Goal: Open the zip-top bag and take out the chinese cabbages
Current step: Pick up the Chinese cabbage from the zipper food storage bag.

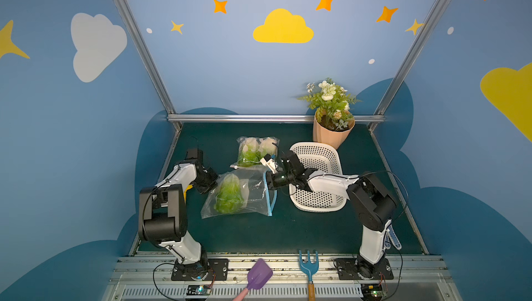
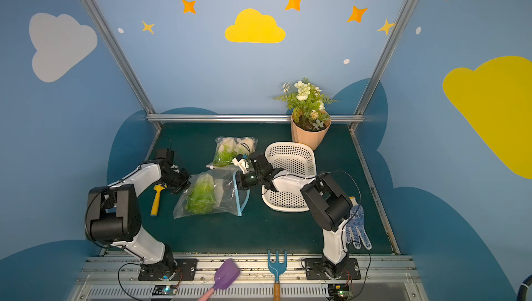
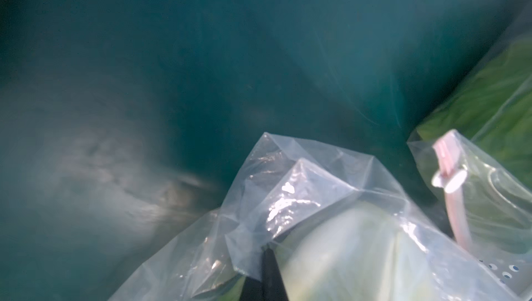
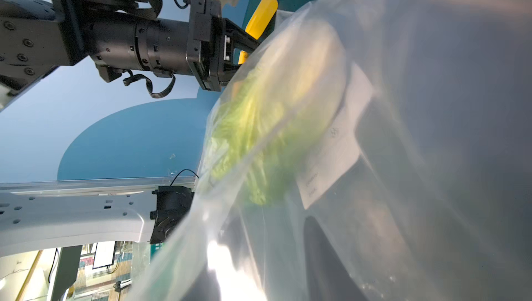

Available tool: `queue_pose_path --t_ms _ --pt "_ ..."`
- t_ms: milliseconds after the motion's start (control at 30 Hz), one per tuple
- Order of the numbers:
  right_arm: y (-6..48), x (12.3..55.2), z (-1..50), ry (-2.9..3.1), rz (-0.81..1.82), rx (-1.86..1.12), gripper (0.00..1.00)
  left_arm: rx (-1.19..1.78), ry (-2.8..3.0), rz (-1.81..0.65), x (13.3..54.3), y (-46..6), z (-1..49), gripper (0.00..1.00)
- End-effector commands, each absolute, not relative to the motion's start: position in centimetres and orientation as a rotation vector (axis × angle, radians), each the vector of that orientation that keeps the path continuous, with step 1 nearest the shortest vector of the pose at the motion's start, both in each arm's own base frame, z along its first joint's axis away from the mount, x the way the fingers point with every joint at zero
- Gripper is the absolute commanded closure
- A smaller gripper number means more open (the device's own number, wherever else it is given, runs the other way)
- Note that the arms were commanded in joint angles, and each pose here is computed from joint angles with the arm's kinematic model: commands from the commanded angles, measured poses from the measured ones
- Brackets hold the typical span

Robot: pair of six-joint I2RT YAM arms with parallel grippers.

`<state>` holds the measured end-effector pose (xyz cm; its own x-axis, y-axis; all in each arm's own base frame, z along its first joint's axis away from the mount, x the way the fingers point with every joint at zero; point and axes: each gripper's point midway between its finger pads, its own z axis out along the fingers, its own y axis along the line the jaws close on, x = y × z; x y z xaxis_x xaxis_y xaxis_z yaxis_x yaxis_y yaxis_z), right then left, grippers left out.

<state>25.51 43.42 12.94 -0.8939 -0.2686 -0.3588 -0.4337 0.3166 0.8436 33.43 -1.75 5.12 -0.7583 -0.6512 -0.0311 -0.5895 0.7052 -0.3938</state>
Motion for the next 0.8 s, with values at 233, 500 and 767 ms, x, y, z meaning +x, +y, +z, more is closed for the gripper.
queue_pose_path --t_ms 233,500,767 --pt "46.0 24.0 13.0 2.417 1.715 -0.752 0.52 -1.075 2.602 -0.609 33.6 -3.1 7.1 0.95" --pt "45.7 23.9 10.1 2.552 1.612 -0.704 0.48 -1.098 2.618 -0.580 33.1 -2.9 6.4 0.95" --pt "46.5 24.1 9.3 2.571 1.597 -0.702 0.62 -1.116 2.602 -0.585 33.0 -3.1 6.2 0.95"
